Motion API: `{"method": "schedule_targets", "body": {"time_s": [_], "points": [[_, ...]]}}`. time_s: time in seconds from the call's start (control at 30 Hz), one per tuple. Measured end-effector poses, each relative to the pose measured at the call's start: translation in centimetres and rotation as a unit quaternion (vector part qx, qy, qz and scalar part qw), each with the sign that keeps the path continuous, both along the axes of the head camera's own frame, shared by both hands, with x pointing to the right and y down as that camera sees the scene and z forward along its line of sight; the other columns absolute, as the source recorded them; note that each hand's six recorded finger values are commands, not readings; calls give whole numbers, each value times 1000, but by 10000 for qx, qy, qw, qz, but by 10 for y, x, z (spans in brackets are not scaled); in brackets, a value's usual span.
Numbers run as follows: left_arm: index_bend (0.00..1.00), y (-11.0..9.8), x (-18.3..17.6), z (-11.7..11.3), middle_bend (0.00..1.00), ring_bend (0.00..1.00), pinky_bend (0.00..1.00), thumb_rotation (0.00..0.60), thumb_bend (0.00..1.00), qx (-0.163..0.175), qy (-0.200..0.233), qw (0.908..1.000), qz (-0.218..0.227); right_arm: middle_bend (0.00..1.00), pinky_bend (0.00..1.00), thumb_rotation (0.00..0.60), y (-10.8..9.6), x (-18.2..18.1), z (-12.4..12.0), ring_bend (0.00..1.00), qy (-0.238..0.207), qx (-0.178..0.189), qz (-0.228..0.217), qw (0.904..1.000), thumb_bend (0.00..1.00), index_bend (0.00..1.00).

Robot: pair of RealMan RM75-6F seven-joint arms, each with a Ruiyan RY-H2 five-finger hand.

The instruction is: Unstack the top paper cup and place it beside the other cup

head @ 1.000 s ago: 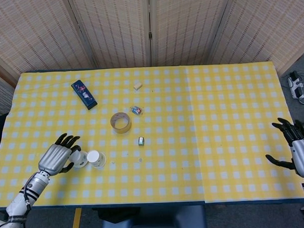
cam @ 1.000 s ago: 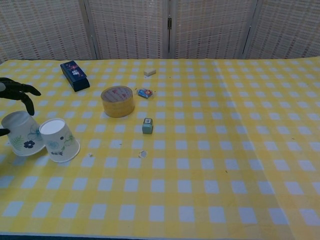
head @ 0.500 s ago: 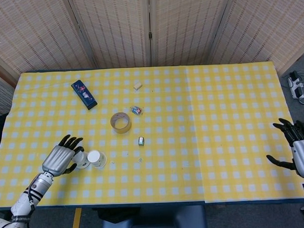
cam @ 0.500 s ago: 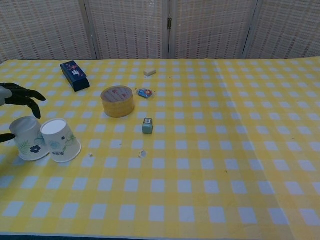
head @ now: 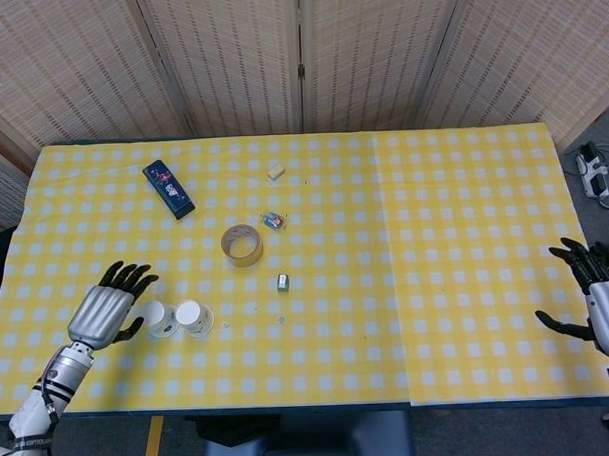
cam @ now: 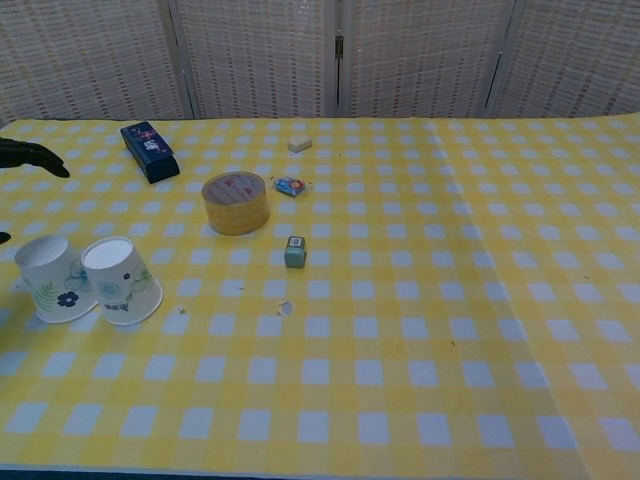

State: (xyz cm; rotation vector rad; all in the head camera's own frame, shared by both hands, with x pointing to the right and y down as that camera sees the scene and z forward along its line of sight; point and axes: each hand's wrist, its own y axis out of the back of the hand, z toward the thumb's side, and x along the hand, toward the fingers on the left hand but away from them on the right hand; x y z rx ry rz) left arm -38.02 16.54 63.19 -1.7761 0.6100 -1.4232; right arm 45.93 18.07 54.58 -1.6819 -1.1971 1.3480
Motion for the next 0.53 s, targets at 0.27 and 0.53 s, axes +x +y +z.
{"method": "schedule_targets", "body": {"time_s": [0.27, 0.53], "points": [[195, 3, -48, -26, 125, 104, 6, 600, 426, 643, 35, 9924, -1049, 118, 42, 600, 4, -1, 9, 172, -119, -109, 3, 9999, 172, 163], [199, 32, -79, -46, 125, 105, 6, 600, 426, 1013, -154, 9828, -1537, 114, 42, 600, 9, -10, 17, 172, -290, -282, -135, 9991, 171, 161]]}}
